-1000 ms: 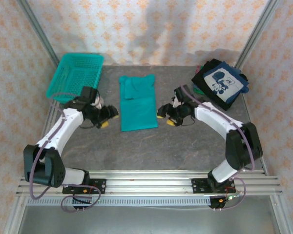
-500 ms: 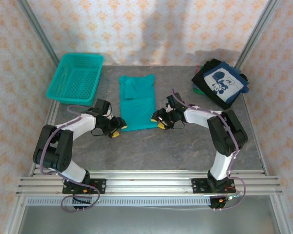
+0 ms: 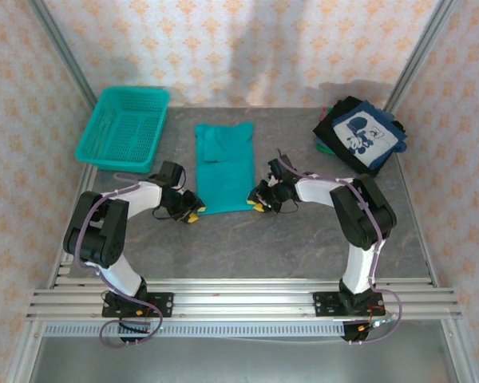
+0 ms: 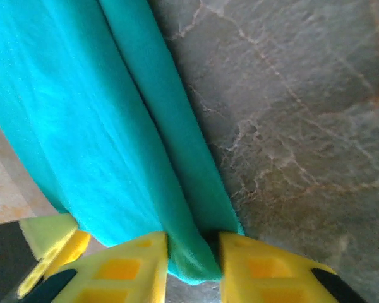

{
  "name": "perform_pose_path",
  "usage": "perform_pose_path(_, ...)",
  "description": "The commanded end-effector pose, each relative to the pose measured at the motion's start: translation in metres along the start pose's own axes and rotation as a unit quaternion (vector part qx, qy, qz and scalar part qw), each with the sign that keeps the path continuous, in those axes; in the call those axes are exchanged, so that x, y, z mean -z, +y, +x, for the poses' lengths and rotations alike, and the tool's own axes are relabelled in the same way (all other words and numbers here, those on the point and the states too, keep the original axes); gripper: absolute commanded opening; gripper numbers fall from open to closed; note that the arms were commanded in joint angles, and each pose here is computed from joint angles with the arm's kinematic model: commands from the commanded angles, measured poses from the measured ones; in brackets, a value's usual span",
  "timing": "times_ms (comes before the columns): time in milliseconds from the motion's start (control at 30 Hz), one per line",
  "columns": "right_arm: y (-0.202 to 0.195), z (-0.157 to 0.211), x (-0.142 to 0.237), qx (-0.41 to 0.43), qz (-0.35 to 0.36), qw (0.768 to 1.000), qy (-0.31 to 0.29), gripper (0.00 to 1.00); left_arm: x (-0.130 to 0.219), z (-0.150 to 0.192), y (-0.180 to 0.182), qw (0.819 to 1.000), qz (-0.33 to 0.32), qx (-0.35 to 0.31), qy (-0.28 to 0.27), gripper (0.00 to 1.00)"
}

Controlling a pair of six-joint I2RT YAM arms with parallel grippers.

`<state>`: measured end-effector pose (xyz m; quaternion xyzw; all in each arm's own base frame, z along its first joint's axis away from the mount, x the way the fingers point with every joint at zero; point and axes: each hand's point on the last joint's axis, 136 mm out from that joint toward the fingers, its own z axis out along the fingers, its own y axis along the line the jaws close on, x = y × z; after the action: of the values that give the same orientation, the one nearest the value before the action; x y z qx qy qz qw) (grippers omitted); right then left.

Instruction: Fold and stack the t-shirts

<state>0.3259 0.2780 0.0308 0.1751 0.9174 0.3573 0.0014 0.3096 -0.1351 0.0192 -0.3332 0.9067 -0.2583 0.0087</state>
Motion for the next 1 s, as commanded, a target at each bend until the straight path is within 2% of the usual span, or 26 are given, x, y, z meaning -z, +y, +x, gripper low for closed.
perform_pose_path(0, 0.004, -0.002, -0.002, 0.0, 0.003, 1.0, -0.002, 0.15, -0.012, -0.029, -0.037, 0.997, 0.035, -0.038, -0.052, 0.26)
perform_pose_path(133, 0.0, 0.0, 0.002, -0.001, 0.019, 1.0, -0.001, 0.03, -0.014, -0.03, -0.024, 0.998, -0.003, -0.043, -0.052, 0.07)
perform_pose_path(233, -0.005, 0.006, 0.007, -0.004, 0.026, 1.0, 0.0, 0.0, -0.007, -0.028, -0.018, 0.997, -0.013, -0.05, -0.061, 0.0)
perform_pose_path(367, -0.013, 0.017, 0.017, -0.009, 0.033, 0.999, -0.003, 0.0, 0.008, -0.022, -0.008, 0.995, -0.028, -0.063, -0.076, 0.0)
perform_pose_path(567, -0.018, 0.047, 0.035, -0.012, 0.034, 0.999, -0.003, 0.0, 0.031, 0.009, 0.02, 0.993, -0.04, -0.081, -0.077, 0.0)
perform_pose_path(733, -0.025, 0.093, 0.046, -0.015, 0.04, 0.999, 0.001, 0.0, 0.055, 0.048, 0.041, 0.992, -0.031, -0.092, -0.075, 0.0)
perform_pose_path(967, -0.029, 0.148, 0.06, -0.027, 0.024, 0.999, -0.007, 0.0, 0.097, 0.092, 0.048, 0.993, 0.017, -0.088, -0.08, 0.0)
